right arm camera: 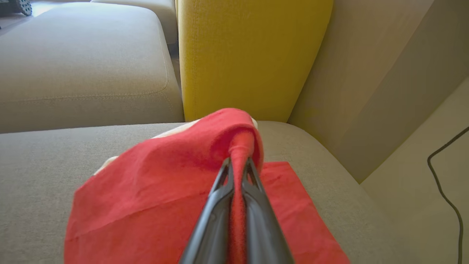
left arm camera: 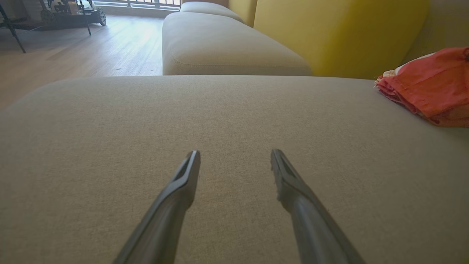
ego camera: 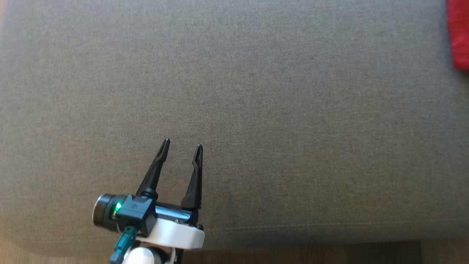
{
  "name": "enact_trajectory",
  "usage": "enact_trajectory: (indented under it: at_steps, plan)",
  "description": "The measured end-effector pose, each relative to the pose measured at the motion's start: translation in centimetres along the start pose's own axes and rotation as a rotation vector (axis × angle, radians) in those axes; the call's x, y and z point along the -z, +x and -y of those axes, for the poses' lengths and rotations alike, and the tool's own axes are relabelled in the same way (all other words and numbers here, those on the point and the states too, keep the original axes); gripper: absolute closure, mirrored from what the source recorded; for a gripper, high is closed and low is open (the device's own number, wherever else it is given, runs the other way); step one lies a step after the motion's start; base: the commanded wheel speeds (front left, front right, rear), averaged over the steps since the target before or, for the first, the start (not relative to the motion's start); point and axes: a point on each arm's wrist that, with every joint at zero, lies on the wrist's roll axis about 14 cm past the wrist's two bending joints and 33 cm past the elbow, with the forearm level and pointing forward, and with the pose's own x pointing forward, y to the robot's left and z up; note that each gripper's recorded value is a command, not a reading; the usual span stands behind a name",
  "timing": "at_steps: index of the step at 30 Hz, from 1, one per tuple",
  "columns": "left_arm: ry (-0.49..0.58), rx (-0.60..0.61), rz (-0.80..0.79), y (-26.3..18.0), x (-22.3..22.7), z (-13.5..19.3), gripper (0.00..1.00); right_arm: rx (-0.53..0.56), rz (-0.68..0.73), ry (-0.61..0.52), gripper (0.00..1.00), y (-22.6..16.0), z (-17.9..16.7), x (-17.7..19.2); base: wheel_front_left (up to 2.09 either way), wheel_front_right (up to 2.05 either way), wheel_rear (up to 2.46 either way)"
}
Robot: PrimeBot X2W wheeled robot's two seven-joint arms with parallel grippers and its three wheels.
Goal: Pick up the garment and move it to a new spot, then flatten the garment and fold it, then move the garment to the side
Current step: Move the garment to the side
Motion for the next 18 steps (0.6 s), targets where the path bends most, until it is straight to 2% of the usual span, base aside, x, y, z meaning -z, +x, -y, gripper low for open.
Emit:
enact_trajectory:
  at_steps: [1,2,5,10,13,18]
  plan:
    - [0.0,0.004,-0.001,0.1,0.1,0.0,0.0,0.004,-0.006,-0.012,0.62,0.1,0.1,0.3,0.0,0.0,0.0]
    - [0.001,0.002,0.0,0.3,0.1,-0.2,0.0,0.007,-0.01,-0.027,0.0,0.2,0.2,0.5,0.0,0.0,0.0]
    - [0.004,-0.006,0.003,0.5,0.0,-0.4,0.0,0.023,0.025,-0.076,0.0,0.7,0.7,-0.6,0.0,0.0,0.0]
    - [0.011,-0.011,0.013,0.2,-0.4,-0.5,0.0,0.048,0.147,-0.181,0.0,0.4,0.9,-4.9,0.0,0.0,0.0]
    - [0.015,-0.009,0.039,-0.1,-1.3,-0.4,0.0,-0.005,0.199,-0.183,0.0,-0.7,-2.6,-6.1,0.0,0.0,0.0]
    - [0.021,-0.03,0.076,-1.5,-2.7,-0.3,0.0,-0.179,0.194,-0.097,0.0,-5.0,-10.8,-4.4,0.0,0.0,0.0]
